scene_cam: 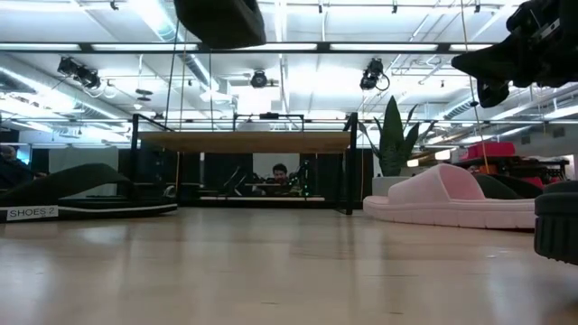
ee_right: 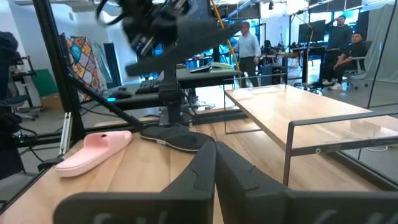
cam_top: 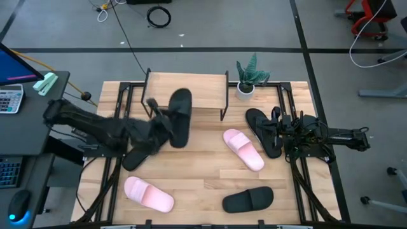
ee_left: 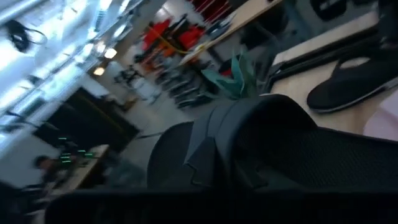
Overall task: Pick and place slides into the shelf
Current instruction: Put the right black slipper on the shelf
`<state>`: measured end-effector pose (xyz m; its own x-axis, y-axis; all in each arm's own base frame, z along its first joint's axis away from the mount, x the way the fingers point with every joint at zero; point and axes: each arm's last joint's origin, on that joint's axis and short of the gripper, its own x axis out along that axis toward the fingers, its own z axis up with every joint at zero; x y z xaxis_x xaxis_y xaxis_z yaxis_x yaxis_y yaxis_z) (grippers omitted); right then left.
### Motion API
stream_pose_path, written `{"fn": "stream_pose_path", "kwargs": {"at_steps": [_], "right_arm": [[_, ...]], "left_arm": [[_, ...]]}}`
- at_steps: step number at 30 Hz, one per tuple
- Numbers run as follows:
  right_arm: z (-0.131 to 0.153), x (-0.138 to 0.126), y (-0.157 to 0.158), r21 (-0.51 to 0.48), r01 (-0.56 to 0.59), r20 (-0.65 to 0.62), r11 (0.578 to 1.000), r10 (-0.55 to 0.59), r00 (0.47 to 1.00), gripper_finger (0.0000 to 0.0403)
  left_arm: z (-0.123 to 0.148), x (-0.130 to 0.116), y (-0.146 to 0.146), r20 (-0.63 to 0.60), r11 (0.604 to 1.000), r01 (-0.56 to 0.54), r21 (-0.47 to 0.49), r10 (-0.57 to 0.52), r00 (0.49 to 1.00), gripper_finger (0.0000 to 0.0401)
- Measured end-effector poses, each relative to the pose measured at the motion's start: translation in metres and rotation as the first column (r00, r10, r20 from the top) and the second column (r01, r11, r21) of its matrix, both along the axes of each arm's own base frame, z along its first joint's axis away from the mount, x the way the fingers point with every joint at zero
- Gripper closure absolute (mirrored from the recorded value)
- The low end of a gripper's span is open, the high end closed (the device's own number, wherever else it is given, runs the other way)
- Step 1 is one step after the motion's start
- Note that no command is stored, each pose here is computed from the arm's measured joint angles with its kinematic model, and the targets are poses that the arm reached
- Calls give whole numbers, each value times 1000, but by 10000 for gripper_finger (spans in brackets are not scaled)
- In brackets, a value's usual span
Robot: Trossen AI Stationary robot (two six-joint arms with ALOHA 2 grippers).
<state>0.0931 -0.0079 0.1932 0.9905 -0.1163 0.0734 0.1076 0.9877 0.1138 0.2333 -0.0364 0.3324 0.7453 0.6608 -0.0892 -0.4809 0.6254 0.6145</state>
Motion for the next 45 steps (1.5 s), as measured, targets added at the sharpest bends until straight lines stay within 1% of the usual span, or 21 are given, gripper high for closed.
{"fn": "stream_pose_path", "kwargs": {"at_steps": [3, 6, 9, 11, 12, 13, 16, 18, 20, 21, 24, 27, 31, 36, 39, 45], "right_arm": [[-1, 0, 0, 1, 0, -6, 1000, 0, 1000, 389], [-1, 0, 0, 1, 0, -8, 1000, 0, 1000, 389], [-1, 0, 0, 1, 0, -13, 1000, 0, 1000, 389], [-1, 0, 0, 2, 0, -15, 1000, 0, 1000, 389], [-1, 0, 0, 2, 0, -14, 1000, 0, 1000, 389], [-1, 0, 0, 1, 0, -14, 1000, 0, 1000, 389], [-1, 0, 0, 1, 0, -14, 1000, 0, 1000, 389], [-1, 0, 0, 1, 0, -14, 1000, 0, 1000, 389], [-1, 0, 0, 1, 0, -14, 1000, 0, 1000, 389], [-1, 0, 0, 2, 0, -15, 1000, 0, 1000, 389], [-1, 0, 0, 1, 0, -15, 1000, 0, 1000, 389], [-1, 0, 0, 2, 0, -15, 1000, 0, 1000, 389], [-1, 0, 0, 2, 0, -15, 1000, 0, 1000, 389], [-2, 0, 0, 1, 0, -16, 1000, 0, 1000, 389], [-2, 0, 0, 1, 0, -16, 1000, 0, 1000, 389], [-2, 0, 0, 1, 0, -16, 1000, 0, 1000, 389]], "left_arm": [[8, -16, 26, 9, 999, 37, -33, -37, 999, 389], [4, -31, 53, -40, 999, 41, -27, -42, 998, 388], [-8, -41, 79, -94, 999, -32, -6, 31, 995, 380], [-18, -46, 97, -117, 994, -109, -16, 107, 987, 385], [-24, -48, 106, -129, 991, -132, -28, 127, 983, 389], [-29, -51, 114, -145, 989, -142, -42, 135, 980, 390], [-43, -58, 135, -164, 991, -119, -66, 107, 981, 389], [-48, -64, 147, -170, 987, -147, -58, 135, 976, 384], [-53, -72, 159, -179, 978, -197, -65, 183, 967, 383], [-54, -76, 164, -181, 977, -202, -75, 185, 966, 385], [-55, -85, 175, -167, 980, -168, -108, 149, 975, 390], [-53, -91, 183, -138, 983, -144, -117, 128, 982, 390], [-61, -96, 195, -175, 974, -170, -148, 143, 974, 380], [-80, -91, 212, -236, 961, -171, -215, 119, 965, 389], [-85, -86, 218, -240, 961, -170, -219, 116, 964, 388], [-86, -83, 223, -232, 963, -185, -195, 138, 963, 331]]}}
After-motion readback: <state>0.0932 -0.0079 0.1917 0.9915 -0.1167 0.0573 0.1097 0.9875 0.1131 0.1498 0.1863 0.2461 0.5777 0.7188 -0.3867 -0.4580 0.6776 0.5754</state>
